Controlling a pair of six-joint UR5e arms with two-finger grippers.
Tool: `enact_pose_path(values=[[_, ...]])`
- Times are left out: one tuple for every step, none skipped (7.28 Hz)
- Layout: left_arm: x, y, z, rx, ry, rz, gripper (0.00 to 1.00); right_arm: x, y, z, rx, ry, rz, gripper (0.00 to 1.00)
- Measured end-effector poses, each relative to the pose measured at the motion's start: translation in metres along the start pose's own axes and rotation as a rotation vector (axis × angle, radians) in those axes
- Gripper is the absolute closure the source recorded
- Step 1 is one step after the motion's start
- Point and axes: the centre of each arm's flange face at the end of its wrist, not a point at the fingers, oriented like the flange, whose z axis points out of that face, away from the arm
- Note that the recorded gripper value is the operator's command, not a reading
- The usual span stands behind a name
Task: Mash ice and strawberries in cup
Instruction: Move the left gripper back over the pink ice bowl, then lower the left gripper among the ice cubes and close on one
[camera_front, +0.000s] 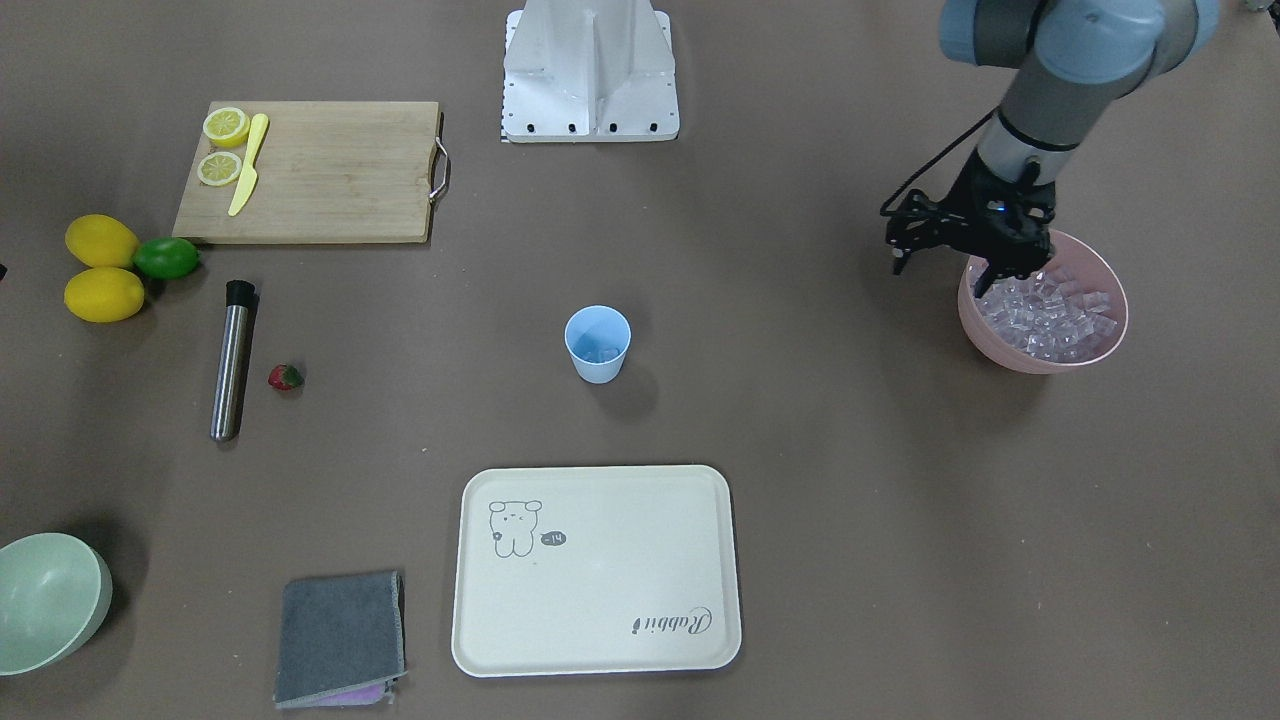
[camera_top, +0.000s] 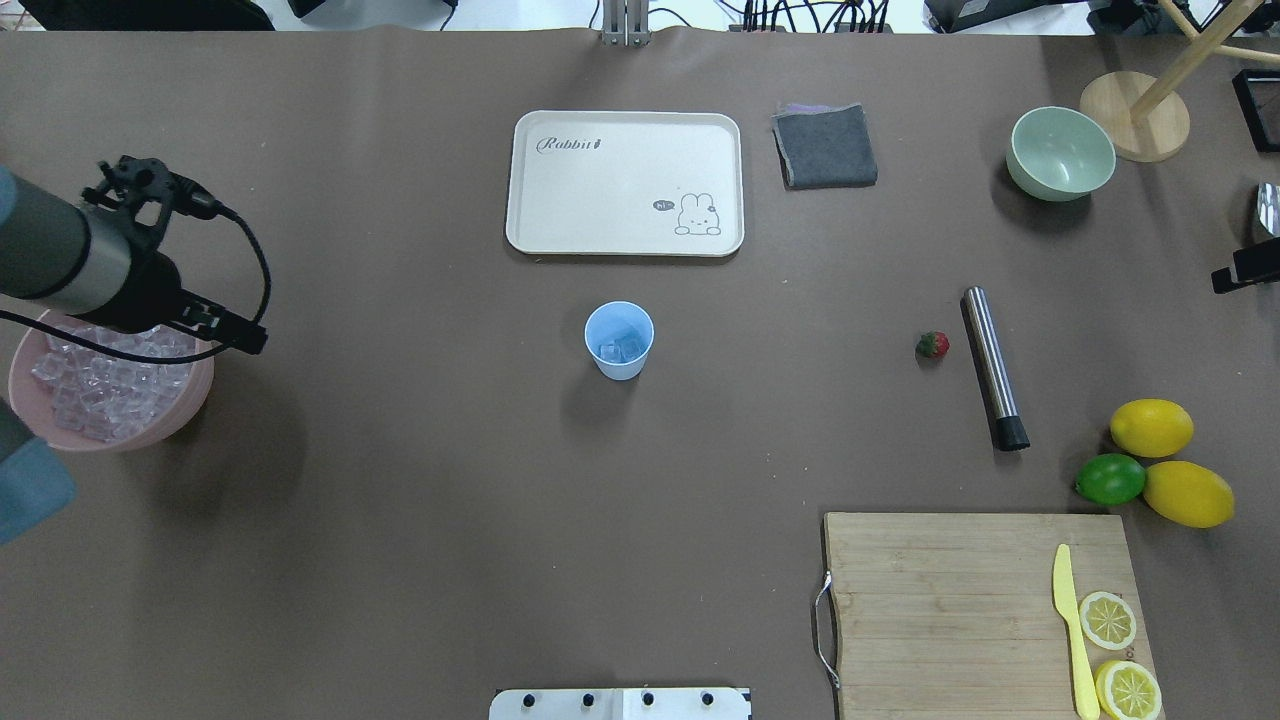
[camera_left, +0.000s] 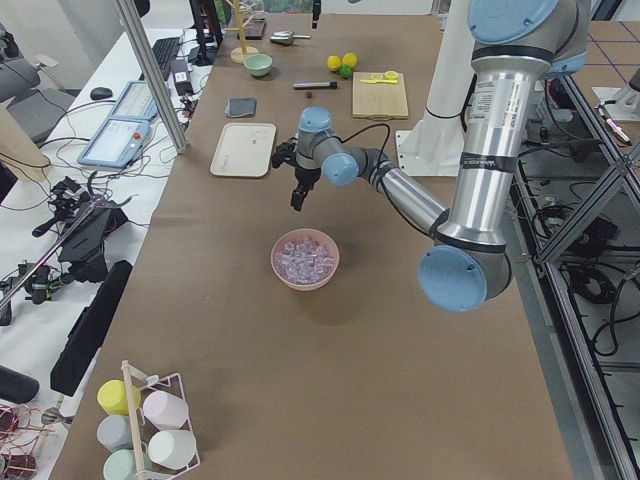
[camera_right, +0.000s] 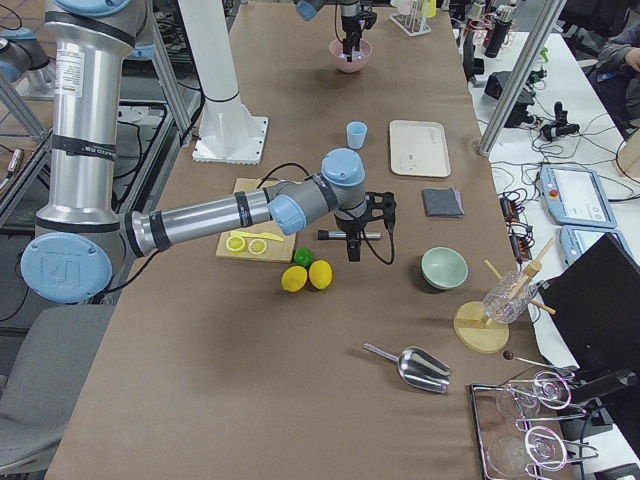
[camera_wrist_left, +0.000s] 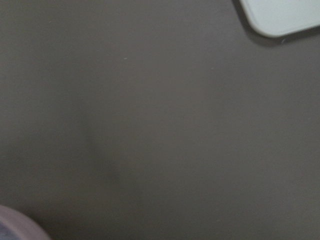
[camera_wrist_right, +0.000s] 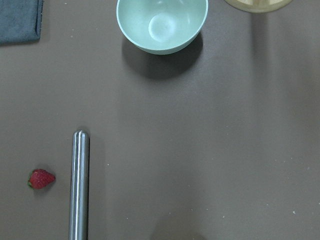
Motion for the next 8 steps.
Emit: enact_pose_path(values=[[-0.031, 0.015, 0.000, -0.027, -0.008, 0.037, 0.00, 0.000, 0.000, 0.000, 0.000, 0.000, -0.001, 0.00], [-0.054, 0.032, 0.004, -0.043, -0.016, 0.058, 0.00, 0.000, 0.000, 0.000, -0.001, -0.001, -0.002, 0.00], [-0.076, 0.047, 0.014, -0.046, -0.019, 0.069, 0.01, 0.000, 0.001, 0.000, -0.002, -0.001, -0.002, 0.00], [-0.095, 0.055, 0.024, -0.045, -0.020, 0.067, 0.01, 0.000, 0.001, 0.000, -0.001, 0.000, -0.003, 0.00], [-0.106, 0.060, 0.032, -0.048, -0.024, 0.056, 0.02, 0.001, 0.001, 0.000, -0.001, 0.000, -0.003, 0.00], [-0.113, 0.062, 0.038, -0.053, -0.028, 0.047, 0.02, 0.001, 0.001, 0.000, -0.001, -0.001, -0.002, 0.00], [-0.116, 0.063, 0.041, -0.058, -0.031, 0.041, 0.02, 0.000, 0.001, 0.000, -0.002, -0.001, -0.001, 0.00], [-0.118, 0.064, 0.043, -0.060, -0.033, 0.016, 0.02, 0.000, 0.001, 0.000, -0.002, -0.002, -0.001, 0.00]])
